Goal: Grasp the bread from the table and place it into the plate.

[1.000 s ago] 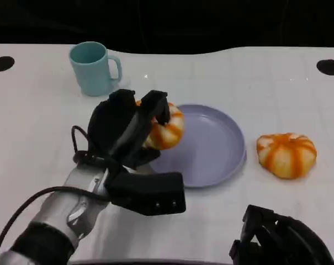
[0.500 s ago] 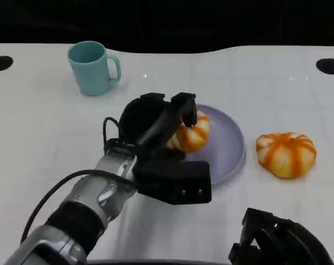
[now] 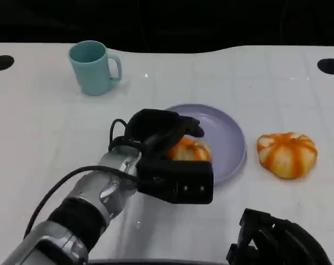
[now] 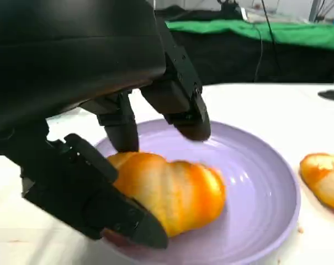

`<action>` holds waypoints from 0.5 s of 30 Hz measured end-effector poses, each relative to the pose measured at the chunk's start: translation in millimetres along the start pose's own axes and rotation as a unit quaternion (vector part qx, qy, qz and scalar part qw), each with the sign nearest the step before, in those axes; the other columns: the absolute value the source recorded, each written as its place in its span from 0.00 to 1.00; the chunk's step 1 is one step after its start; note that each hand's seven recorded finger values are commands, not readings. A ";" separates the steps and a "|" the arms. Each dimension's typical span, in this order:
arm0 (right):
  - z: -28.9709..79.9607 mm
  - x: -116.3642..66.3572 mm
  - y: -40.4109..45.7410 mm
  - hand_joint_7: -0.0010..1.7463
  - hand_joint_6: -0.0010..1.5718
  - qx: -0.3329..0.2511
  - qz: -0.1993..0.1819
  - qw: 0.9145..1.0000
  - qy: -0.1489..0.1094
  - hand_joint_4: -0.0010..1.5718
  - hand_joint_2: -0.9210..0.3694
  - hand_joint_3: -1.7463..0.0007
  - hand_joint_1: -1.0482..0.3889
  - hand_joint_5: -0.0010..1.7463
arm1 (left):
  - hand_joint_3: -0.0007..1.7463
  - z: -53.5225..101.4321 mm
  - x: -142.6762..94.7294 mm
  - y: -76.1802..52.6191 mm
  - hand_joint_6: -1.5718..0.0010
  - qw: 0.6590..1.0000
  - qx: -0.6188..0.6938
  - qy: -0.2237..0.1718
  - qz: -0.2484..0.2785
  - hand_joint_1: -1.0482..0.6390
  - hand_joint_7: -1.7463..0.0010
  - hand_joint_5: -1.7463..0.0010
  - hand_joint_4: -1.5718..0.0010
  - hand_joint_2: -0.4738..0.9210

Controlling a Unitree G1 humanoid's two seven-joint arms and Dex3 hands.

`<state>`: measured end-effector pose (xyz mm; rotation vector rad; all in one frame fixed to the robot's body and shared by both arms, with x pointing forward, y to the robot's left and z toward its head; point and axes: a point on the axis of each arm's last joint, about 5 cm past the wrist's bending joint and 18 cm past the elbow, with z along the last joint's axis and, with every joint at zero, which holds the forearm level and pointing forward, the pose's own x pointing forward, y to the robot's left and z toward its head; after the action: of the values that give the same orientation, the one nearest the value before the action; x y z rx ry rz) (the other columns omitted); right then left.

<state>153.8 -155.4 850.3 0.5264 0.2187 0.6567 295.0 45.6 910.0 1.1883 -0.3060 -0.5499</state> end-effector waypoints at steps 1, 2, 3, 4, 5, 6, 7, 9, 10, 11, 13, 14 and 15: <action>0.0 0.0 0.0 0.80 0.49 0.000 0.000 1.000 0.000 0.55 0.00 0.87 0.22 0.91 | 0.07 0.4 0.2 1.5 0.82 1.000 0.000 0.001 -0.007 0.25 1.00 0.85 0.78 1.00; 0.1 0.1 0.1 0.80 0.49 -0.001 0.000 1.000 -0.001 0.55 0.00 0.87 0.23 0.91 | 0.07 0.8 0.3 2.9 0.86 1.000 0.002 0.002 -0.016 0.23 1.00 0.88 0.81 1.00; 0.1 0.1 0.1 0.80 0.49 -0.001 0.000 1.000 -0.001 0.55 0.00 0.87 0.23 0.91 | 0.08 1.2 0.4 4.4 0.89 1.000 0.005 0.003 -0.024 0.20 1.00 0.90 0.84 1.00; 0.2 0.2 0.2 0.80 0.49 -0.002 0.001 1.000 -0.002 0.55 0.00 0.87 0.22 0.91 | 0.09 1.7 0.4 5.8 0.92 0.999 0.011 0.003 -0.032 0.17 1.00 0.91 0.86 1.00; 0.2 0.3 0.3 0.80 0.49 -0.003 0.001 1.000 -0.003 0.55 0.00 0.87 0.22 0.91 | 0.10 2.0 0.3 6.9 0.95 0.999 0.017 0.004 -0.038 0.14 1.00 0.93 0.89 1.00; 0.2 0.3 0.4 0.80 0.49 -0.003 0.001 1.000 -0.003 0.55 0.00 0.87 0.22 0.91 | 0.11 2.4 0.1 8.5 0.96 0.999 0.026 0.005 -0.045 0.13 1.00 0.94 0.91 1.00; 0.1 0.4 0.4 0.80 0.49 -0.003 0.001 1.000 -0.003 0.55 0.00 0.87 0.22 0.91 | 0.12 2.7 0.0 10.2 0.97 0.998 0.032 0.006 -0.049 0.11 1.00 0.94 0.92 1.00; 0.1 0.4 0.5 0.80 0.49 -0.003 0.001 1.000 -0.003 0.55 0.00 0.87 0.23 0.91 | 0.14 3.5 -0.5 13.8 0.98 0.998 0.041 0.006 -0.052 0.09 1.00 0.95 0.93 1.00; 0.1 0.4 0.5 0.80 0.49 -0.003 0.002 1.000 -0.003 0.55 0.00 0.87 0.23 0.91 | 0.14 3.7 -1.1 15.9 0.98 0.998 0.042 0.005 -0.051 0.08 1.00 0.95 0.93 1.00; 0.1 0.4 0.5 0.80 0.49 -0.003 0.001 1.000 -0.003 0.55 0.00 0.87 0.23 0.91 | 0.14 4.0 -1.8 17.7 0.97 0.998 0.043 0.003 -0.049 0.08 0.99 0.94 0.92 1.00; 0.1 0.5 0.5 0.80 0.49 -0.003 0.002 1.000 -0.003 0.55 0.00 0.87 0.23 0.91 | 0.14 4.4 -4.0 20.9 0.96 0.998 0.040 -0.004 -0.041 0.08 0.99 0.94 0.90 1.00; 0.1 0.5 0.4 0.80 0.49 -0.003 0.002 1.000 -0.003 0.55 0.00 0.87 0.23 0.91 | 0.15 4.0 -6.1 22.1 0.95 0.999 0.034 -0.007 -0.035 0.08 0.98 0.93 0.90 1.00; 0.2 0.4 0.4 0.80 0.49 -0.003 0.002 1.000 -0.003 0.55 0.00 0.87 0.23 0.91 | 0.15 3.3 -8.4 23.1 0.95 0.999 0.027 -0.011 -0.029 0.08 0.98 0.93 0.89 1.00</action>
<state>154.0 -154.9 850.7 0.5221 0.2104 0.6588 292.0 53.8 933.2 1.2477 -0.3082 -0.6078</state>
